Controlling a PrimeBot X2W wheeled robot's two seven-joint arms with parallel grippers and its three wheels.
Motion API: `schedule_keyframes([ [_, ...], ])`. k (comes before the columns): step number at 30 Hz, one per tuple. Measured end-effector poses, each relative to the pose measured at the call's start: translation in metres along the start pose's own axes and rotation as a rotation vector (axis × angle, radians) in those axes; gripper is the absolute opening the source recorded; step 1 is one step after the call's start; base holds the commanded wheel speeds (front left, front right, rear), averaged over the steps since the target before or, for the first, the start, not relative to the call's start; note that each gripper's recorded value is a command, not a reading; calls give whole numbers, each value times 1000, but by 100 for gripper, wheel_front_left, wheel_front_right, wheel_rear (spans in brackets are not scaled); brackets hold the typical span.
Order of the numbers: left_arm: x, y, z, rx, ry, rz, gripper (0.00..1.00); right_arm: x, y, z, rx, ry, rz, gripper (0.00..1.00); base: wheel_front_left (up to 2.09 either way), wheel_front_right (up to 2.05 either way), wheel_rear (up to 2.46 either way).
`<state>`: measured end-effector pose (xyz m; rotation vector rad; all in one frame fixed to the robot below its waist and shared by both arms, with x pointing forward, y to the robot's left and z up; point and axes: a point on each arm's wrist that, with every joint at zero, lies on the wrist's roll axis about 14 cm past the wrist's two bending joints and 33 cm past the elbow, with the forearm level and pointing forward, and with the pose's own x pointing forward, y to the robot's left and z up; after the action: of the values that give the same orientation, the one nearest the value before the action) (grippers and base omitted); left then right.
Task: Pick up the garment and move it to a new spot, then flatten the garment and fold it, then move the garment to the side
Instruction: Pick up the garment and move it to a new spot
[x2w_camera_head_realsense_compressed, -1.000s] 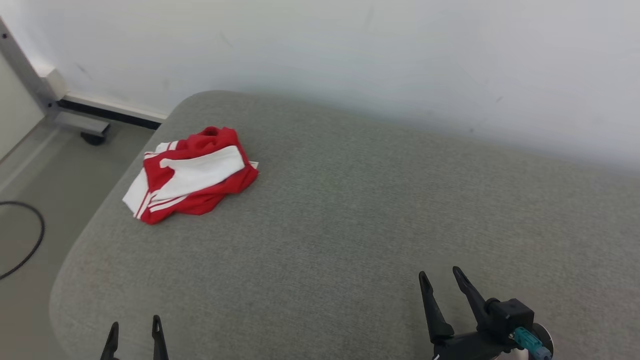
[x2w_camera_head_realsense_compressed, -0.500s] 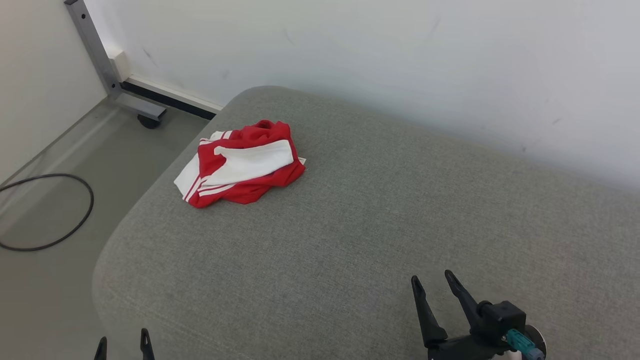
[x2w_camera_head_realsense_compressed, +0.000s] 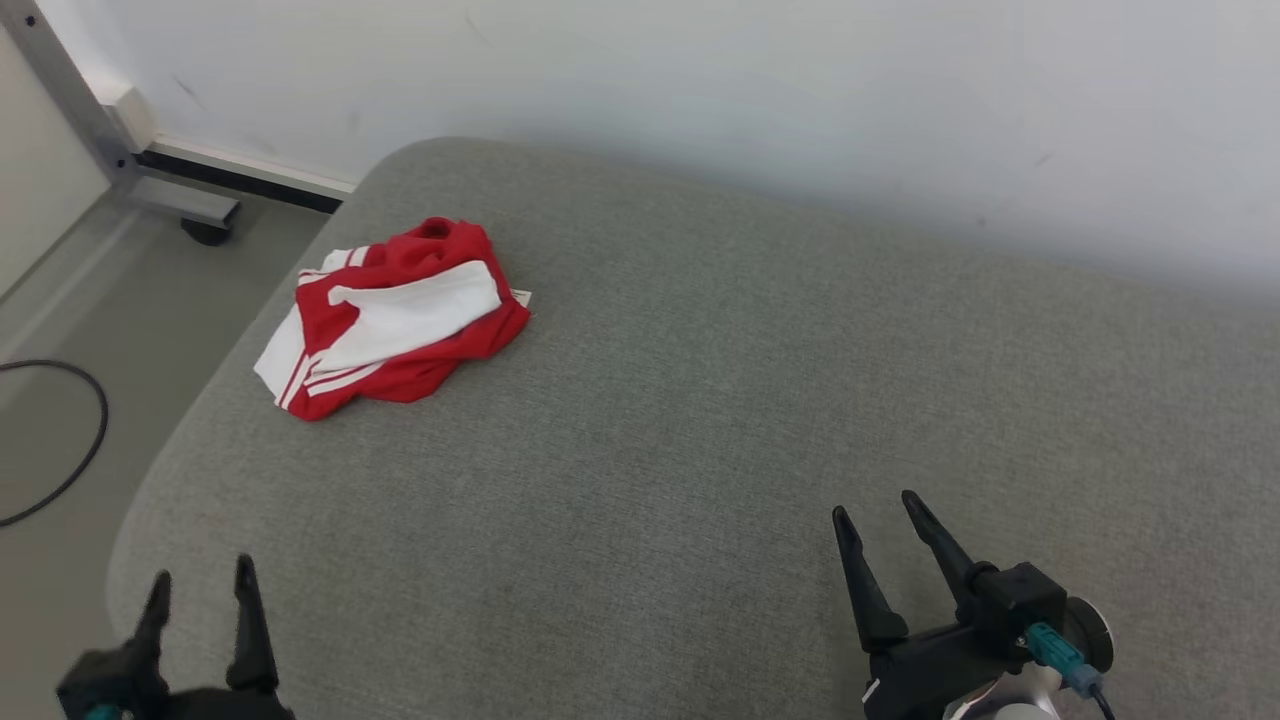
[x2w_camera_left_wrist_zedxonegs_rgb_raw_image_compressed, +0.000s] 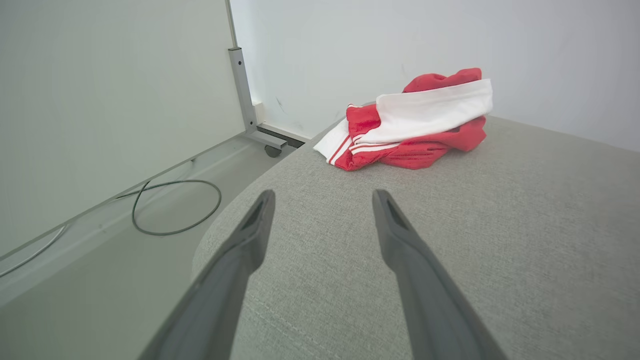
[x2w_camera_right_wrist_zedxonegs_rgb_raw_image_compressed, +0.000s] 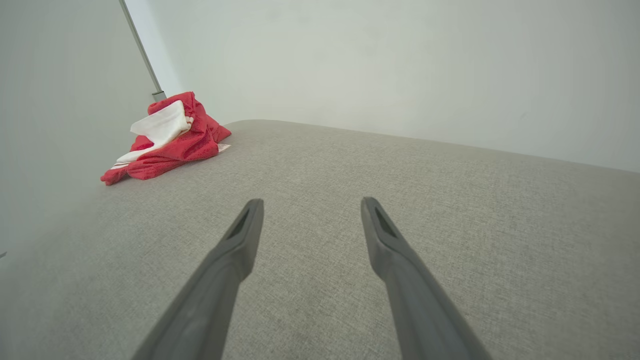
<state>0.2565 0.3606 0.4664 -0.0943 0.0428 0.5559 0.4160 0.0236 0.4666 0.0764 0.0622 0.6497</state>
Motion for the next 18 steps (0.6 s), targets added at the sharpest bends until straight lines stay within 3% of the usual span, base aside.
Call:
schedule_keyframes([
  [18,163,-86,48,193,12,-269,100,-12,-85,-9,-32,-5,-144,100,0,0,0],
])
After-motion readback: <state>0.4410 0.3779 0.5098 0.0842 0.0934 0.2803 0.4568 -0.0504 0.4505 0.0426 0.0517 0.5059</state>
